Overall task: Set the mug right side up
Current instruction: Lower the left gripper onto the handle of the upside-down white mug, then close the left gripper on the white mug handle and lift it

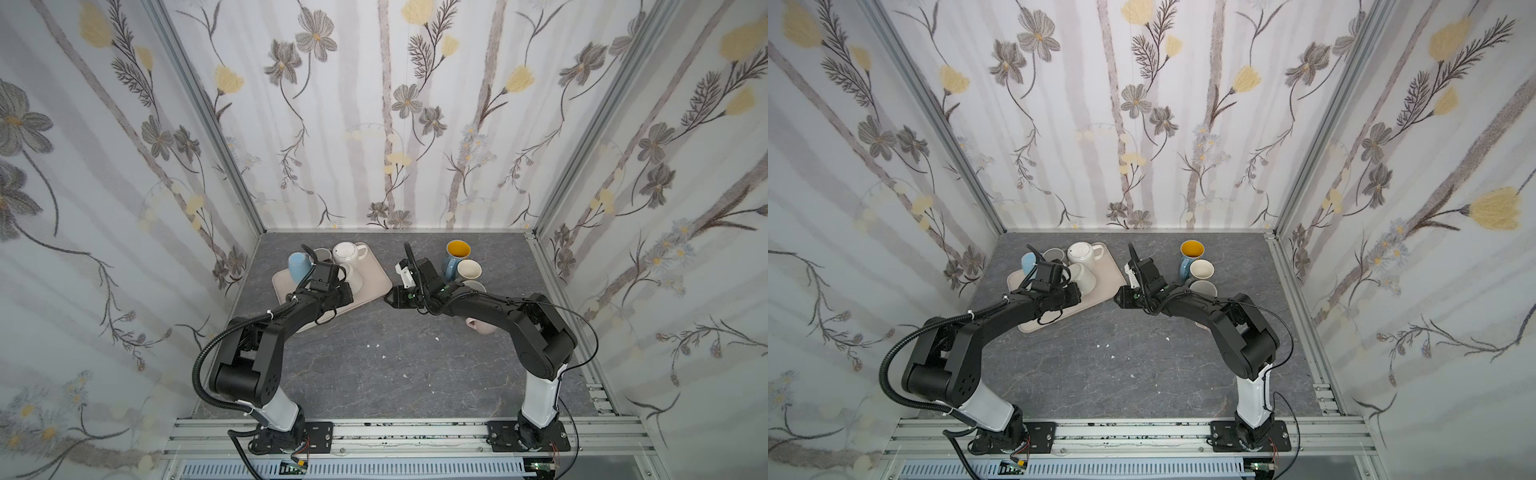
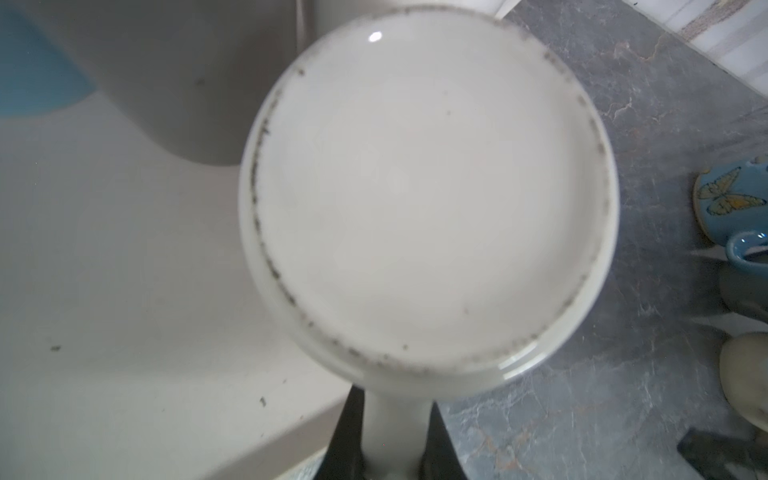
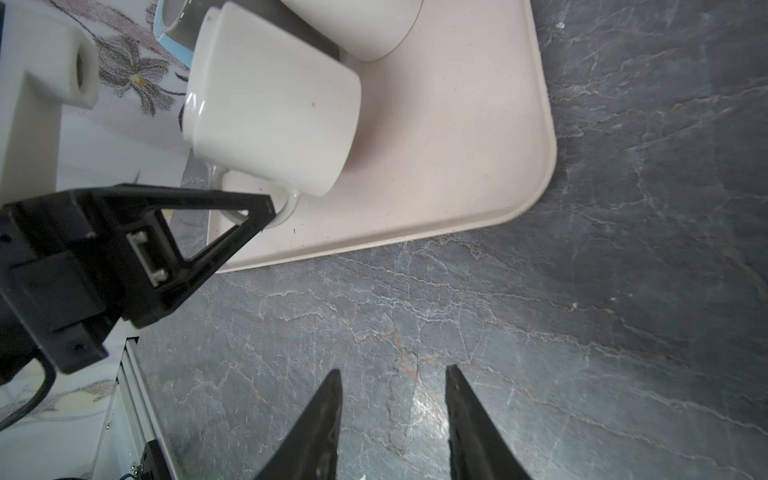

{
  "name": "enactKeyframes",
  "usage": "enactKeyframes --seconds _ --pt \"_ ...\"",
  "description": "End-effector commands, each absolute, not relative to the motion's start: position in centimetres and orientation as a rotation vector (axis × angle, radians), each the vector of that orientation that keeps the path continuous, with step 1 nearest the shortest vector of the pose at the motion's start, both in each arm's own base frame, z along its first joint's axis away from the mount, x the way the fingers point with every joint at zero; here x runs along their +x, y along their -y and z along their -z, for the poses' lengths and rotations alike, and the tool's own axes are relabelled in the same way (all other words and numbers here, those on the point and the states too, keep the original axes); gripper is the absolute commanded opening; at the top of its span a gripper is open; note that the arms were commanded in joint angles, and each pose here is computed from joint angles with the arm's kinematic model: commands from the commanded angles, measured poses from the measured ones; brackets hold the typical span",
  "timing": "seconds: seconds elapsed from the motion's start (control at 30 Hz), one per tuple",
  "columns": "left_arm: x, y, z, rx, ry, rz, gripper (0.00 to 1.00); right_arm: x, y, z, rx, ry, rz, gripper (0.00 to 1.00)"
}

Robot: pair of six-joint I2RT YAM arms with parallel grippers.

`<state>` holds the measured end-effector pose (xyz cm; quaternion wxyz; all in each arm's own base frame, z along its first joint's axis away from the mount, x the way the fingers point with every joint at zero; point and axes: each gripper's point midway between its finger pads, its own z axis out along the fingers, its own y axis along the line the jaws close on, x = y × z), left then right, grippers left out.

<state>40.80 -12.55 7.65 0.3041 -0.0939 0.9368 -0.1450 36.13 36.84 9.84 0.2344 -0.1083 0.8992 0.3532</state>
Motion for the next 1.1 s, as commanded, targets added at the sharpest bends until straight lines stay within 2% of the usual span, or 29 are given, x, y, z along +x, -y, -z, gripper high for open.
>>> enactKeyframes --seconds 0.0,0.23,0.4,0.53,0.83,1.07 --pt "42.5 11.9 -6.8 -0.274 -2.490 0.175 0.04 36.4 -37.4 -11.1 -0.286 -2.421 -1.028 0.41" --pt "43.9 14.6 -4.7 -0.190 -2.542 0.053 0.13 36.3 -36.9 -10.8 -0.275 -2.426 -1.007 0.41" --pt "44.2 15.4 -5.3 -0.195 -2.538 0.071 0.32 36.4 -36.8 -10.7 -0.275 -2.427 -0.999 0.41" --pt "44.4 15.7 -6.2 -0.203 -2.525 0.097 0.40 36.4 -36.9 -10.6 -0.277 -2.427 -1.002 0.41" --pt "45.9 16.7 -7.9 -0.199 -2.495 0.137 0.42 36.2 -36.6 -10.1 -0.283 -2.438 -0.999 0.41" --pt "46.1 16.4 -6.7 -0.203 -2.523 0.099 0.34 36.1 -36.3 -10.0 -0.283 -2.442 -0.996 0.41"
